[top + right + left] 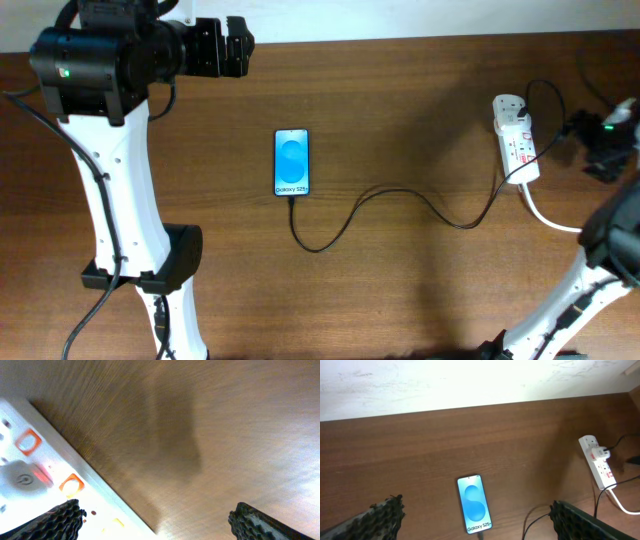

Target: Plug charger to phone and switch on socket

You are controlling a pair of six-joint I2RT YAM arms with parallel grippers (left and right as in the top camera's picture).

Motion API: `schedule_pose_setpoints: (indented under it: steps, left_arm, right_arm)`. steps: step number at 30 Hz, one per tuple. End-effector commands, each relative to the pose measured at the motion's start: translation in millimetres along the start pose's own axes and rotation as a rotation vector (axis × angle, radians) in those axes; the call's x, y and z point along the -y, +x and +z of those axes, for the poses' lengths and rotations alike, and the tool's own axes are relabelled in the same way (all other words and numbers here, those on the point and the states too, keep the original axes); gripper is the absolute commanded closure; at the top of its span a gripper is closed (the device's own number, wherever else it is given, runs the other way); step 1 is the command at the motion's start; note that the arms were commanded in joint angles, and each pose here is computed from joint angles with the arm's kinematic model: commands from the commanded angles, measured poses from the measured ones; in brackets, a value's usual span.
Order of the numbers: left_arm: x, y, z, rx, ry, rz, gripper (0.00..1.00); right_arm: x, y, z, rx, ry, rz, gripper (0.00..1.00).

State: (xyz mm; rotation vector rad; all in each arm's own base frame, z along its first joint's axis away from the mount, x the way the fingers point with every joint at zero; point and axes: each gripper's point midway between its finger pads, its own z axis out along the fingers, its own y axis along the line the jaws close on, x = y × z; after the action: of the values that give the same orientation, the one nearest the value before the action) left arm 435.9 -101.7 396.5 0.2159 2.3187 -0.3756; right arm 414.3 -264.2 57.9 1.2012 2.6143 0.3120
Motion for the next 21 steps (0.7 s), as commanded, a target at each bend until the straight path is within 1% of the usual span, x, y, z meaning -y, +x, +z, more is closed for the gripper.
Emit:
schedule_pose_setpoints:
  steps: [1, 2, 3, 5, 7, 8, 10, 12, 14, 15, 16, 18, 21]
  left_arm:
    - [0, 1, 4, -0.01, 0.007, -0.006, 0.01]
    - [0, 1, 4, -0.01, 0.006, -0.006, 0.01]
    - [0, 1, 4, -0.01, 0.006, -0.006, 0.01]
    - [0, 1, 4, -0.01, 0.006, -0.006, 0.01]
    - [0, 1, 4, -0.01, 0.006, -0.006, 0.01]
    - [0, 1, 4, -0.01, 0.006, -0.006, 0.01]
    - [0, 1, 4, -0.01, 0.006, -0.006, 0.01]
    - [0, 1, 4, -0.01, 0.006, -0.006, 0.01]
    - [0, 1, 4, -0.01, 0.006, -0.006, 0.01]
    - [0, 1, 4, -0.01, 0.006, -0.006, 0.01]
    - [0, 1, 4, -0.01, 0.006, -0.006, 0.01]
    - [0, 1, 4, -0.01, 0.006, -0.006, 0.01]
    - [0, 1, 4, -0.01, 0.006, -0.006, 0.01]
  right_arm:
    - [-7, -24, -96, 0.199, -0.049, 0.005, 0.02]
    - [-17, -23, -128, 0.258, -0.066, -0.014, 0.02]
    - [-25, -20, -146, 0.291, -0.079, -0.038, 0.02]
    - [-57, -4, -201, 0.386, -0.126, -0.142, 0.02]
    - [-87, 21, -242, 0.452, -0.159, -0.228, 0.02]
    - [-99, 33, -255, 0.47, -0.17, -0.269, 0.02]
    - [-138, 76, -290, 0.511, -0.219, -0.415, 0.02]
    - [-169, 119, -309, 0.518, -0.266, -0.56, 0.02]
    - [-189, 164, -321, 0.489, -0.312, -0.663, 0.01]
    - [-194, 198, -322, 0.43, -0.334, -0.714, 0.02]
    - [-197, 214, -322, 0.395, -0.343, -0.743, 0.02]
    - [-204, 240, -318, 0.336, -0.361, -0.799, 0.02]
    - [-205, 245, -312, 0.305, -0.354, -0.812, 0.02]
